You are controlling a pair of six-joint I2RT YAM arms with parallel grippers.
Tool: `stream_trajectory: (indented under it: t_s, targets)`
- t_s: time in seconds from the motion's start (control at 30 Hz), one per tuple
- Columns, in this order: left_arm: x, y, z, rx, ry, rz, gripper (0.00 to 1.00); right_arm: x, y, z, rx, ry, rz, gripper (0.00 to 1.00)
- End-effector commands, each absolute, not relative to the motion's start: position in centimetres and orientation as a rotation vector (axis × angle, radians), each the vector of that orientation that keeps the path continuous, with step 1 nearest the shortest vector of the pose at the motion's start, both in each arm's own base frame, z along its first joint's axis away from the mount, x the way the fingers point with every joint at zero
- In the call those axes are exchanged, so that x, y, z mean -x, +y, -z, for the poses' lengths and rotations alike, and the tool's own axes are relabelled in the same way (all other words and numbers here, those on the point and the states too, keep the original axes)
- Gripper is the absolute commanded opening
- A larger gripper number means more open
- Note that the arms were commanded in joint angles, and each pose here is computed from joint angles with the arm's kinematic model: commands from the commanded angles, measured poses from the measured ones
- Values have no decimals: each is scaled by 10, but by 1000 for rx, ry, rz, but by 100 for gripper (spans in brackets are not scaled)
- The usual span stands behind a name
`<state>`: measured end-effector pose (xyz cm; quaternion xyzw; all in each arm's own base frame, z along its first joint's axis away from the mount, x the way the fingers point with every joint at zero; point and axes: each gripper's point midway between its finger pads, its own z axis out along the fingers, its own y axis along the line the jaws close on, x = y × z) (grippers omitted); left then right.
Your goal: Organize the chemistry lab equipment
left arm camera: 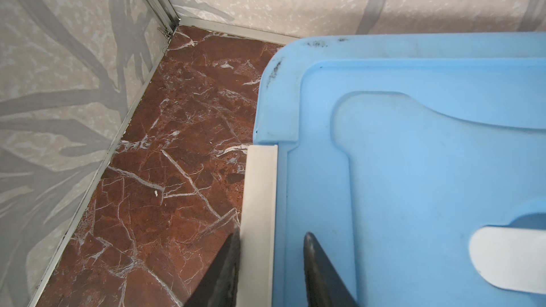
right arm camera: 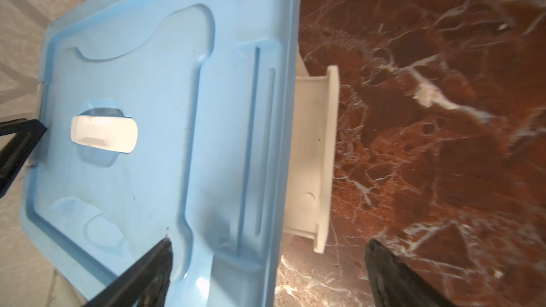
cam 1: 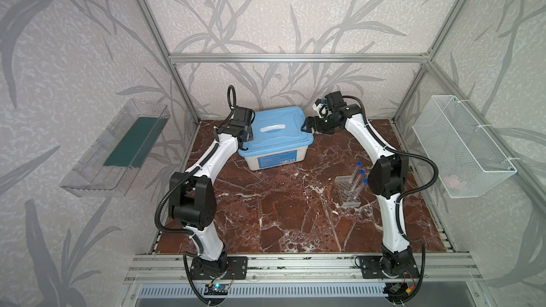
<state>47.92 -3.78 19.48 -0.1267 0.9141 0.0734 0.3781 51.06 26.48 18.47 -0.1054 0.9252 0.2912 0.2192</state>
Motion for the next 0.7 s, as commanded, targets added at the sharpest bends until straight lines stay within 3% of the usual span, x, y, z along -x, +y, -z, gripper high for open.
stream_trajectory:
  t_s: [0.0, 0.23, 0.37, 0.67]
  targets:
    - [-446, -59, -133, 246, 2592, -143, 37, -499, 293, -179, 334, 2555, -1048, 99]
    - [-445, -61, -125, 264, 2602, -120, 37, -498, 303, -178, 310, 2507, -1175, 99]
    - [-446, -65, -125, 257, 2600, -91, 37, -494, 304, -191, 324, 2469, -1174, 90]
    - [-450, -75, -126, 235, 2597, -24, 37, -480, 301, -209, 452, 2439, -907, 65]
